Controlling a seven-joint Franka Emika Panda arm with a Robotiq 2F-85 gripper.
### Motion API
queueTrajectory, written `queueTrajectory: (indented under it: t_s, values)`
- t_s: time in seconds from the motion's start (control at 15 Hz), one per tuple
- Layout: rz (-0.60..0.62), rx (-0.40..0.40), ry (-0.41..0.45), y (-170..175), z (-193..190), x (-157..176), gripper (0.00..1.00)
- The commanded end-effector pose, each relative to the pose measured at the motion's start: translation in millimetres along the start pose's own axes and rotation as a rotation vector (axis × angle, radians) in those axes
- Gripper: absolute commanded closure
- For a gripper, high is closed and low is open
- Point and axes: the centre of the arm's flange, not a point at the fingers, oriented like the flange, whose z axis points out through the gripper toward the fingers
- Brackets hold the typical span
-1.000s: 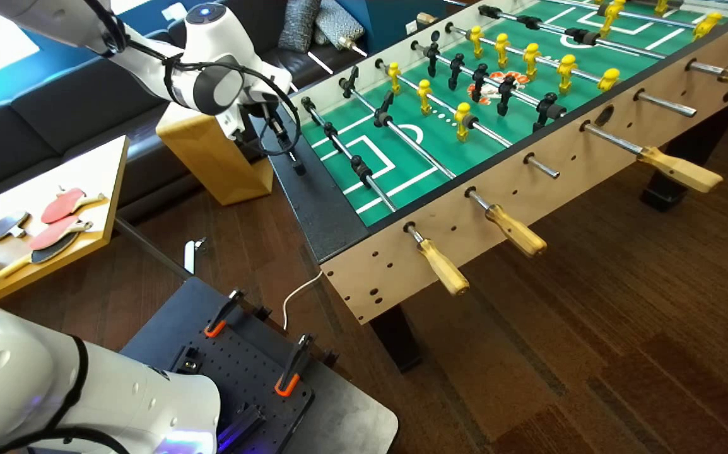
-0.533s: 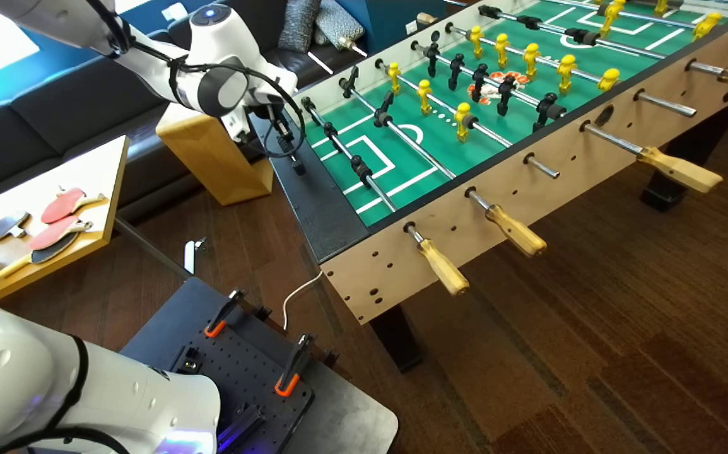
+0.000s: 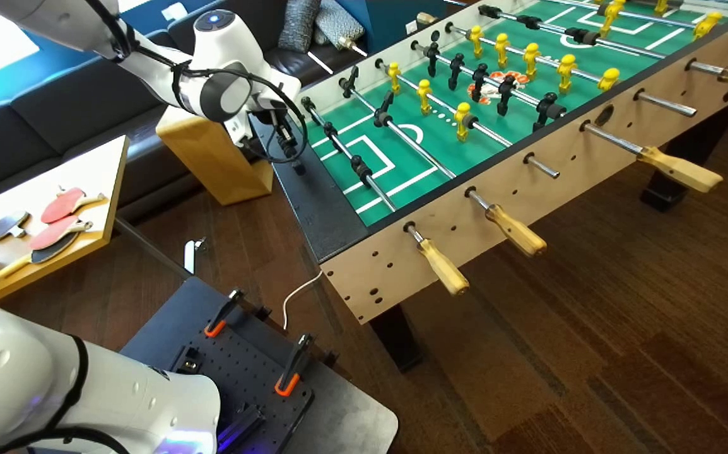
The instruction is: Move two black objects to the right
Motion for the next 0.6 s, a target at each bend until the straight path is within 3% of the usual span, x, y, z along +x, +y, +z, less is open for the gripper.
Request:
queueTrajectory:
  t_s: [0.0,0.53]
  values:
    - [0.002,-0.002,0.018,11.6,-5.3,-4.0,1.0]
    - [0.037,-0.06,0.009,43.3,-13.9,-10.0,1.0]
